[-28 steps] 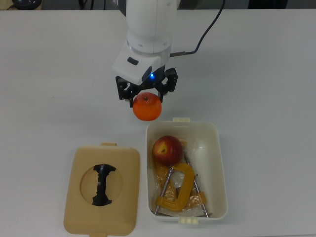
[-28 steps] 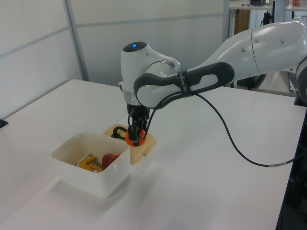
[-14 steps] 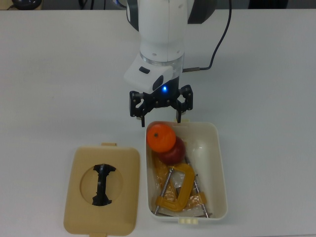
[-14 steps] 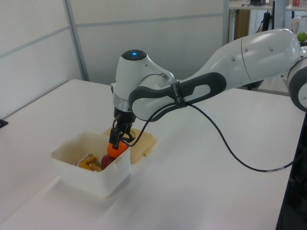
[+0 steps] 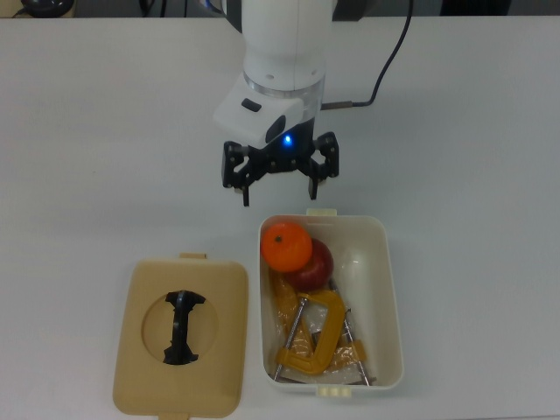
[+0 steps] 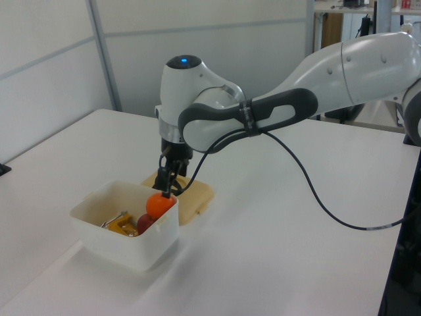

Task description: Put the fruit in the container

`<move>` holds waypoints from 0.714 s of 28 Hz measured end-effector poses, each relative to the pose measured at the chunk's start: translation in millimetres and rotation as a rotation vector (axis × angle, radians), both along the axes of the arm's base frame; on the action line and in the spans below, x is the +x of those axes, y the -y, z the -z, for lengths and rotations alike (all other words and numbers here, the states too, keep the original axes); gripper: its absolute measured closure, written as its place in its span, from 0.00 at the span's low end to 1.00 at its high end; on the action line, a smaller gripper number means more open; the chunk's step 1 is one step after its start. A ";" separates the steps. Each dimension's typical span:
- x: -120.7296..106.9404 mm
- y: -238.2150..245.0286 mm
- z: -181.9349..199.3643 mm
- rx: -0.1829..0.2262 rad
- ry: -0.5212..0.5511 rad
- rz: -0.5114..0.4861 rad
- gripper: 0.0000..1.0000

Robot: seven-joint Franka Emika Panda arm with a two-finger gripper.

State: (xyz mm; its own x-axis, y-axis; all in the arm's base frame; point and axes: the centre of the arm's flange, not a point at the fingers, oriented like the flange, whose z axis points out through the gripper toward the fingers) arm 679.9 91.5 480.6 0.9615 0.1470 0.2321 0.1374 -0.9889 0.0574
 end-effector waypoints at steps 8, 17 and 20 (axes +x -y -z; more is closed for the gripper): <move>-31.2 49.8 -13.3 -0.060 -0.221 -0.037 0.00; -42.7 128.7 -8.8 -0.056 -0.311 -0.020 0.00; -43.0 137.2 -6.3 -0.044 -0.315 -0.008 0.00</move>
